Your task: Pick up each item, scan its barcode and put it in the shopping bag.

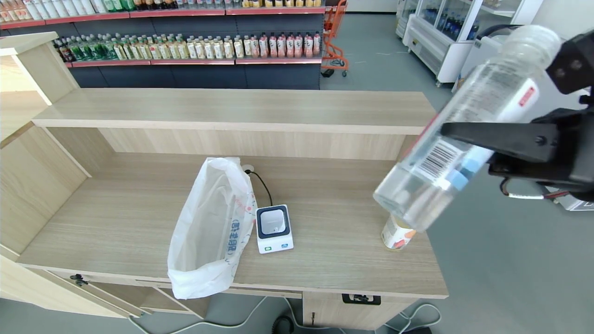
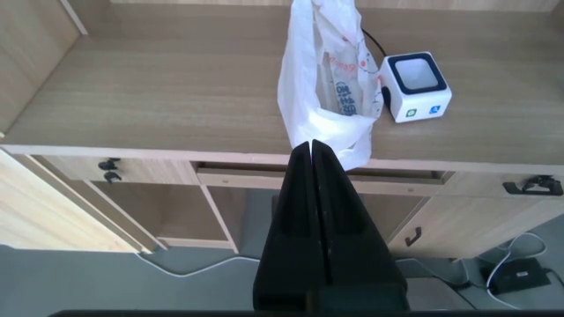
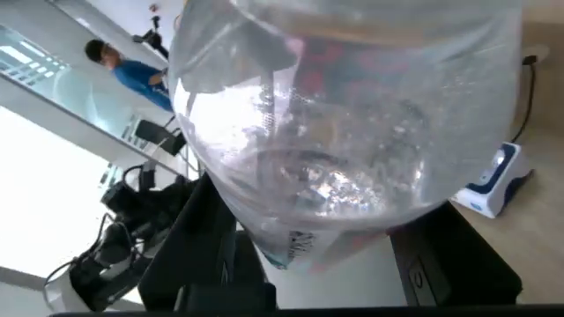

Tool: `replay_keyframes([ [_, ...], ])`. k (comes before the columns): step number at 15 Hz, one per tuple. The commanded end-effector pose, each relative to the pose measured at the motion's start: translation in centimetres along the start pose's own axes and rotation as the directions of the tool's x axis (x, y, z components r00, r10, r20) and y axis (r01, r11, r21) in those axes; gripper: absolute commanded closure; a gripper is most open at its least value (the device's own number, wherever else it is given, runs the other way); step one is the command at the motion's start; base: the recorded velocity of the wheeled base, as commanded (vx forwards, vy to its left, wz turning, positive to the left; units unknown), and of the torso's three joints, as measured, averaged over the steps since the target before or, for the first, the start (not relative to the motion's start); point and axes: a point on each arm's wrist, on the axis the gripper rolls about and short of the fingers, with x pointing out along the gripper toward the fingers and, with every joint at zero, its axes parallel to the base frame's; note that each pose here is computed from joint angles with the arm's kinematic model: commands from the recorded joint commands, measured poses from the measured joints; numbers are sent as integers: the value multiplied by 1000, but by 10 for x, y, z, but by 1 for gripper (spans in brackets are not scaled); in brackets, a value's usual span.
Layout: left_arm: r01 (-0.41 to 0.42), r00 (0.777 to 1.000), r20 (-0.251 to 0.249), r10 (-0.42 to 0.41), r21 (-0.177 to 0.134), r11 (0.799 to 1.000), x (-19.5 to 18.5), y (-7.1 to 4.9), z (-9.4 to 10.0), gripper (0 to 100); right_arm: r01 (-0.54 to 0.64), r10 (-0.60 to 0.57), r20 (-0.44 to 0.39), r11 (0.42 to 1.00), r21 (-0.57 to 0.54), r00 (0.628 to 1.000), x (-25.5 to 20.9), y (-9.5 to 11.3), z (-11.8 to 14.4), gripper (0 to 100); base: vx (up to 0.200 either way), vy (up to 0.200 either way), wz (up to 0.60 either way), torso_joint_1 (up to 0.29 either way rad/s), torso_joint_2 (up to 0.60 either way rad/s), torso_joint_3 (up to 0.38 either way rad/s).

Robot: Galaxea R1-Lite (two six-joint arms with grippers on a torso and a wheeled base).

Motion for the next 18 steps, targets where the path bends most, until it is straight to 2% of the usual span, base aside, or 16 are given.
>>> replay_keyframes([
  [1, 0, 1000, 0, 0, 0, 1000, 0, 0, 0, 100, -82, 82, 10, 995, -49, 997, -34, 44, -7, 100, 0, 0, 0, 0, 0, 0],
  [10, 0, 1000, 0, 0, 0, 1000, 0, 0, 0, 100, -251, 249, -95, 968, -10, 964, -34, 58, -25, 100, 0, 0, 0, 0, 0, 0],
  [18, 0, 1000, -1, 0, 0, 1000, 0, 0, 0, 100, -286, 288, -121, 958, 34, 950, -34, 63, -28, 100, 0, 0, 0, 0, 0, 0],
])
